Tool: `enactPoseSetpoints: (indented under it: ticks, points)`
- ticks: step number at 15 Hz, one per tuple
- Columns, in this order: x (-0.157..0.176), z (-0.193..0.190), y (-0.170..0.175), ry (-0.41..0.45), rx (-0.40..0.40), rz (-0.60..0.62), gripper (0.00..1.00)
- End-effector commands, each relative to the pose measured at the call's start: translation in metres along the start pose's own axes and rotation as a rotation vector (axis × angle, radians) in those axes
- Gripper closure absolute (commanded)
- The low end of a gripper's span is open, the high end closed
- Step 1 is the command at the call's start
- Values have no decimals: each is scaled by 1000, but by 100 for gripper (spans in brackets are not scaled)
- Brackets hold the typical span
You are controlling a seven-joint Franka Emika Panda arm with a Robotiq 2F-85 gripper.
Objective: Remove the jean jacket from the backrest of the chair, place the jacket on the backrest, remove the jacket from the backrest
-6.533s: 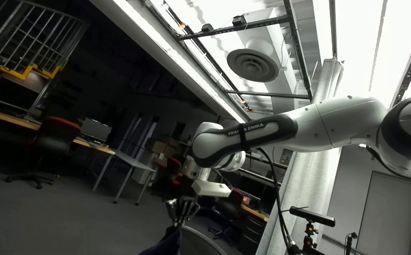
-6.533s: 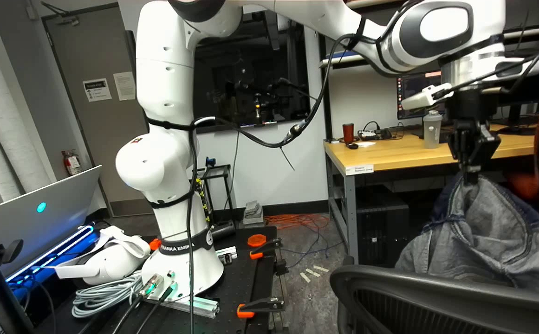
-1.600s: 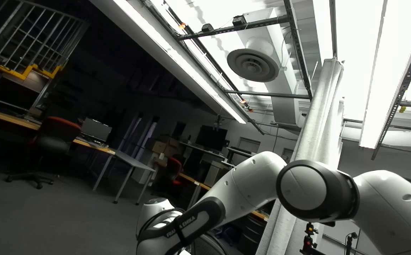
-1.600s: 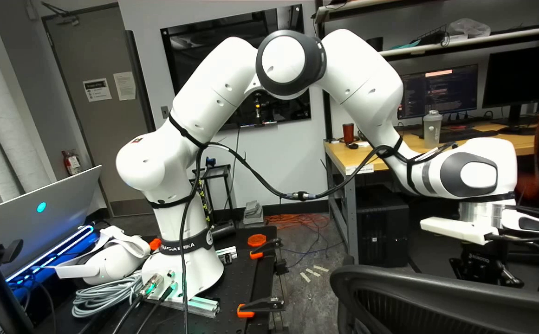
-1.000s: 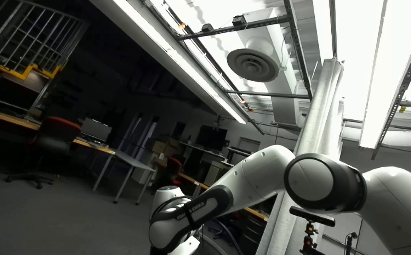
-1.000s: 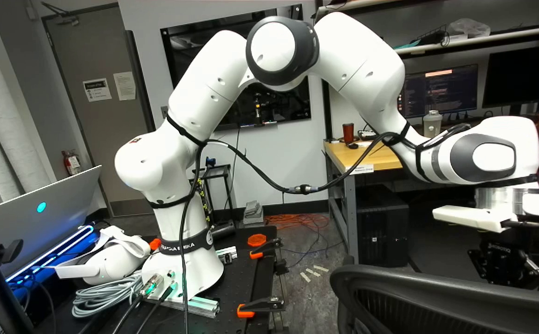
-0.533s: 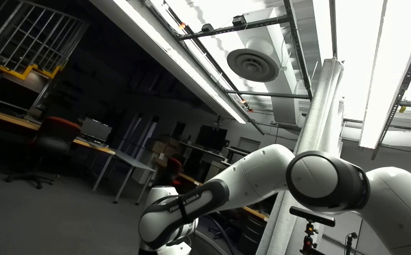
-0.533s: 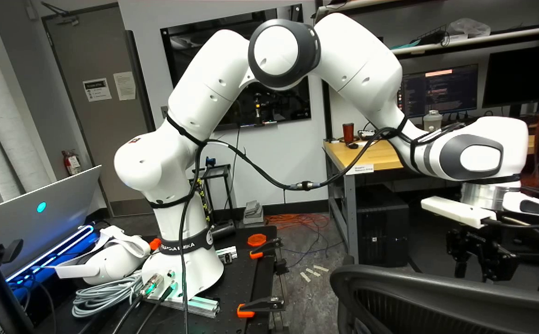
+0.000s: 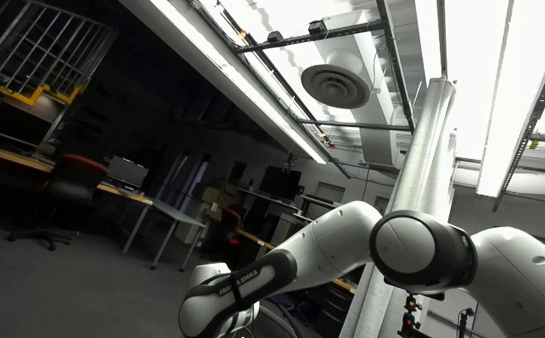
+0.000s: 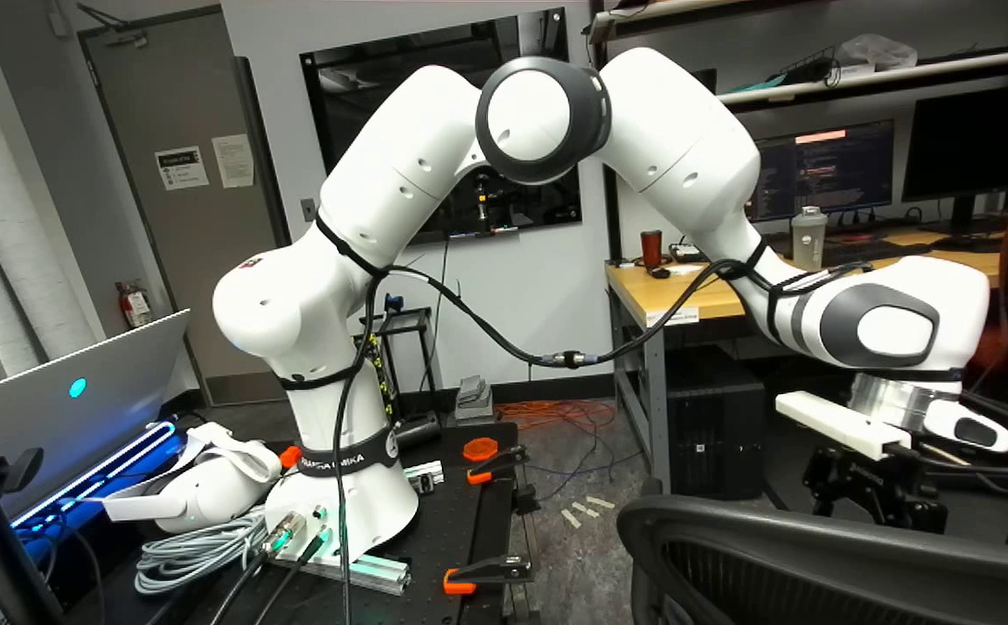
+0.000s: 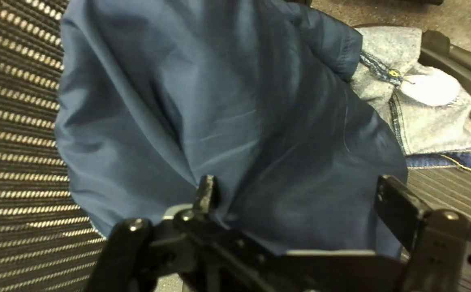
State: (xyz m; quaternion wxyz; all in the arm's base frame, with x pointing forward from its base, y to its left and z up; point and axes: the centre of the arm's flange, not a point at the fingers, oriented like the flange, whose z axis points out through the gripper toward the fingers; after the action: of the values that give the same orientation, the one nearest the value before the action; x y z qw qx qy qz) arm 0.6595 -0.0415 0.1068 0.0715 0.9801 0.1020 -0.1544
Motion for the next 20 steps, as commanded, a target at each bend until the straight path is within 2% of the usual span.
enactPoseSetpoints:
  ticks: [1,6,7,8,17,18,20]
  points:
    - [13,19,5,-32,-23,-32,0]
    - [13,44,2,-78,-18,-35,0]
    - [13,47,2,-82,-15,-30,25]
    - [13,48,2,-85,-6,-29,26]
    - [16,37,17,-75,-3,37,95]
    - [16,33,19,-66,-2,47,99]
    - [15,25,20,-38,-15,66,100]
